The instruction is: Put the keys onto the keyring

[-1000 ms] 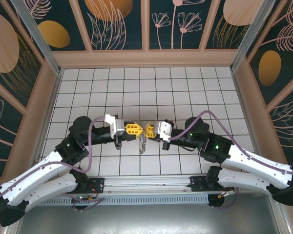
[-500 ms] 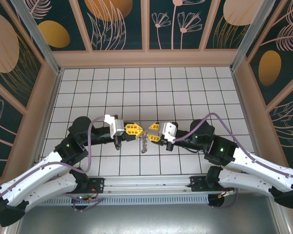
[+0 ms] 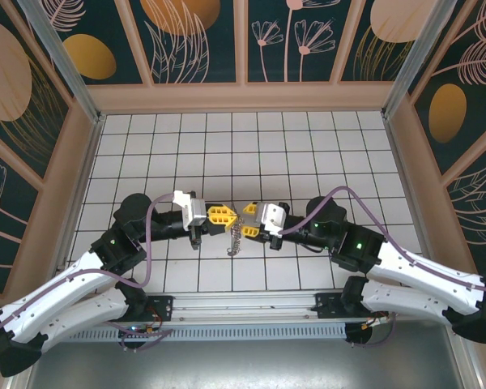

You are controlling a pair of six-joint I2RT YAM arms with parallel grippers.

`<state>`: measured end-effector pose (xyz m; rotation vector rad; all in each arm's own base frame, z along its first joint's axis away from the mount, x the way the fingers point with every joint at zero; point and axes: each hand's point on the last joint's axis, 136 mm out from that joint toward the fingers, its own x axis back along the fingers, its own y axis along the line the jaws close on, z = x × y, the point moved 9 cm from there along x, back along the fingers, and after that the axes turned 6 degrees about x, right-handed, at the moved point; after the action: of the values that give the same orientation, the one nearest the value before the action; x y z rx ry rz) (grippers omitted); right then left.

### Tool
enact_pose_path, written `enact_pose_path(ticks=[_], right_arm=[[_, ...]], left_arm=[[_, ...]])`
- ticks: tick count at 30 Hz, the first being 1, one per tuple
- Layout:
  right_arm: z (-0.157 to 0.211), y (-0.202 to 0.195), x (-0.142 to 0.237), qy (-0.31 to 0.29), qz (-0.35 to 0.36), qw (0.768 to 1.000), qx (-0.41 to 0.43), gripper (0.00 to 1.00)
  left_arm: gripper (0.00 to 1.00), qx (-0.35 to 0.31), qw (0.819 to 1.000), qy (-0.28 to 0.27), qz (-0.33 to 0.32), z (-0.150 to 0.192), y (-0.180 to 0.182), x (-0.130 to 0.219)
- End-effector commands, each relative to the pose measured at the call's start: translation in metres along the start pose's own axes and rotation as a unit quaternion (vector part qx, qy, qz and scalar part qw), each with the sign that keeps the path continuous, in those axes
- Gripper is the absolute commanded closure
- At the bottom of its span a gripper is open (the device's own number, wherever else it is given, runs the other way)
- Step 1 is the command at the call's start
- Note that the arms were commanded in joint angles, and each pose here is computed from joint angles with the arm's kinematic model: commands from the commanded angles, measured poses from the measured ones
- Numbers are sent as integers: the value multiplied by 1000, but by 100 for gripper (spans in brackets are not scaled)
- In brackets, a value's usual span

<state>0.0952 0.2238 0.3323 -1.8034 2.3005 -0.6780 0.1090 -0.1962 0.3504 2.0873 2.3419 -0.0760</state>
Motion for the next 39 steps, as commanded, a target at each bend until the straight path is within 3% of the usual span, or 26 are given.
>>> enact_pose_path(ticks=[1, 11, 19, 22, 27, 32, 39], right_arm=[[-10, -5, 0, -35, 9, 999, 14, 64], [-13, -1, -2, -59, -17, 998, 21, 65], [-13, 0, -2, -59, -21, 998, 23, 89], [-12, -1, -1, -54, -14, 998, 21, 93], [-7, -11, 2, -17, 44, 999, 12, 100], [-6, -23, 6, 18, 106, 994, 3, 100], [-11, -28, 13, 2, 137, 991, 7, 100]], left_arm=[[100, -10, 1000, -14, 15, -7, -3, 0], [100, -12, 1000, -13, 13, -8, -4, 2], [100, -13, 1000, -14, 13, -9, -4, 2], [100, -14, 1000, -14, 10, -9, -4, 3], [100, -17, 1000, -12, 1, -8, -4, 5], [100, -16, 1000, -5, -15, -3, -1, 5], [100, -8, 999, 16, -42, 10, 6, 2]])
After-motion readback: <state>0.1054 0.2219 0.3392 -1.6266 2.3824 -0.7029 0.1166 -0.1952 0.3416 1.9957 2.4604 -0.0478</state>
